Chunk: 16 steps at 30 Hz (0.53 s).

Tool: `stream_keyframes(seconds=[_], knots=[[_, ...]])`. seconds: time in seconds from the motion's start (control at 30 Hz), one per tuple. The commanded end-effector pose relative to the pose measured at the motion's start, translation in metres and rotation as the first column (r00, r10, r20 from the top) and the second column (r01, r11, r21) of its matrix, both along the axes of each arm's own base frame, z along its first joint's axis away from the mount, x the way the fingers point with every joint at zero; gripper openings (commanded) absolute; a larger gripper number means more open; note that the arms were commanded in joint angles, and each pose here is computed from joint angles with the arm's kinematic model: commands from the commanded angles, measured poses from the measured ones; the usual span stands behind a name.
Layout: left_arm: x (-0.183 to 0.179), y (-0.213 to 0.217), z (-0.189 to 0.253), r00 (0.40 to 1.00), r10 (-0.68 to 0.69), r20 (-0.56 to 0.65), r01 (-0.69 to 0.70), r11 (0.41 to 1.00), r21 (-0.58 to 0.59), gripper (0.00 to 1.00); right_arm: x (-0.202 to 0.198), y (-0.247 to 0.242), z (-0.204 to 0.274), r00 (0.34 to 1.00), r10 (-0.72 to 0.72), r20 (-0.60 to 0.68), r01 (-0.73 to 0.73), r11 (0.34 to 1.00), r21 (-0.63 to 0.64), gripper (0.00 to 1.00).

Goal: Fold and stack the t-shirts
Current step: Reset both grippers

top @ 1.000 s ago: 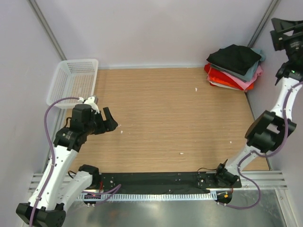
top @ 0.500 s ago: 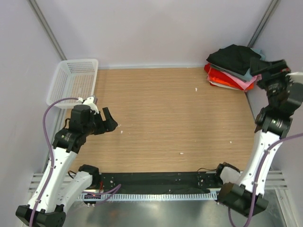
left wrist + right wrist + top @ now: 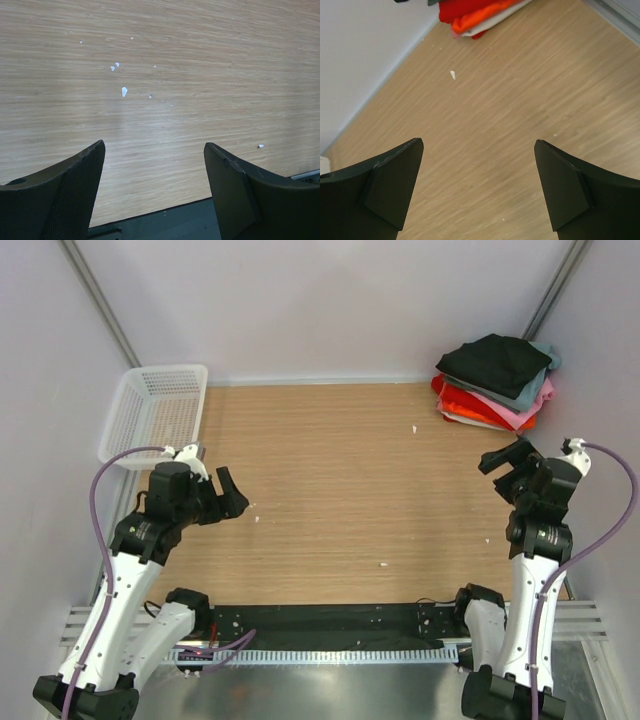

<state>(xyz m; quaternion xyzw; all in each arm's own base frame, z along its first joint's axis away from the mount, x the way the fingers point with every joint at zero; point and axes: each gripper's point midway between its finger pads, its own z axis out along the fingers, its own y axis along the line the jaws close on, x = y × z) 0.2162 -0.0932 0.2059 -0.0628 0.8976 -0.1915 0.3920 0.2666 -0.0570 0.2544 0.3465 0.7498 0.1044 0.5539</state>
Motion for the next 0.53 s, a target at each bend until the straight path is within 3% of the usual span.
stream_keyframes(seconds=[0.0, 0.5], knots=[[0.004, -0.002, 0.007, 0.999, -0.012, 0.045, 0.012, 1.000, -0.003, 0.81, -0.024, -0.007, 0.004, 0.998, -0.055, -0.008, 0.054, 0.994, -0.100, 1.00], [0.004, 0.002, 0.011, 0.998, 0.009, 0.062, -0.010, 1.000, 0.004, 0.81, -0.045, -0.007, 0.020, 0.995, -0.088, 0.038, 0.093, 0.982, -0.163, 1.00]])
